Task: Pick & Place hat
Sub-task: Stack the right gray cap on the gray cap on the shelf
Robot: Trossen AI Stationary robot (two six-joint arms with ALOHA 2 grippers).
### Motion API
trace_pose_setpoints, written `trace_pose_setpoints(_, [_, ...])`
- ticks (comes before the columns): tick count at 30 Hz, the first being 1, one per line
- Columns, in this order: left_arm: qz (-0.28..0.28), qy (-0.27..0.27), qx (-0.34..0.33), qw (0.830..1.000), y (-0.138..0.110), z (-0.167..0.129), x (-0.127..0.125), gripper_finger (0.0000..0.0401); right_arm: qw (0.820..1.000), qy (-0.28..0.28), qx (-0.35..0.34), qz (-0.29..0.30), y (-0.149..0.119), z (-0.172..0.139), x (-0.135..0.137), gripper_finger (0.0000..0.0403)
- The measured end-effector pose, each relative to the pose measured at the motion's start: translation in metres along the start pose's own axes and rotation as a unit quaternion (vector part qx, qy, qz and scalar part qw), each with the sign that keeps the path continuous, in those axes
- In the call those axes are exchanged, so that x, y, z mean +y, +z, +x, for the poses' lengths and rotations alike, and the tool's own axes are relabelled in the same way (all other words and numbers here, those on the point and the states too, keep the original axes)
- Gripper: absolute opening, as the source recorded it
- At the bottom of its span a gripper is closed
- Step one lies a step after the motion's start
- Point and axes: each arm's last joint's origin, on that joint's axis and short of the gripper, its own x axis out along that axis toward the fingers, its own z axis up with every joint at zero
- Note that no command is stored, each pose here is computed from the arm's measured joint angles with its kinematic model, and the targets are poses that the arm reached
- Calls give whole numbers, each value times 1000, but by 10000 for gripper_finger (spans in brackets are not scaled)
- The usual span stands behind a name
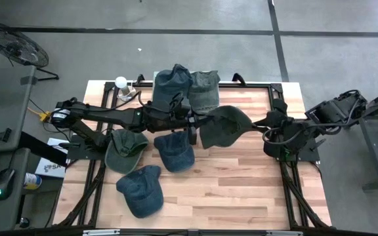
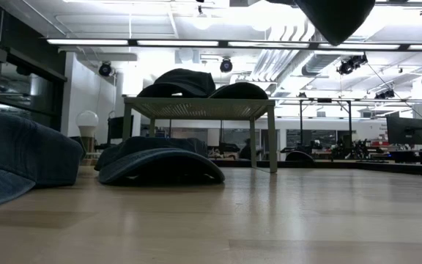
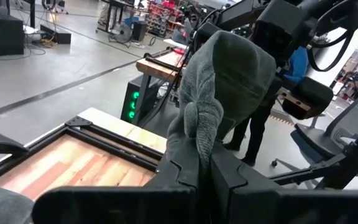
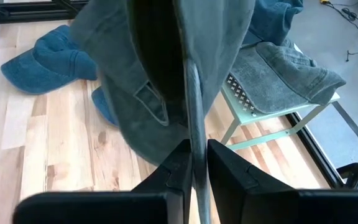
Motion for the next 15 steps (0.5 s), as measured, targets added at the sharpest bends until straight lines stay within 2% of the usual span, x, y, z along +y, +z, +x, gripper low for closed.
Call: trace_pose_setpoints(15, [-8, 2, -1, 1000, 0, 0, 0, 1, 998, 19, -24, 50, -9, -25, -26, 34])
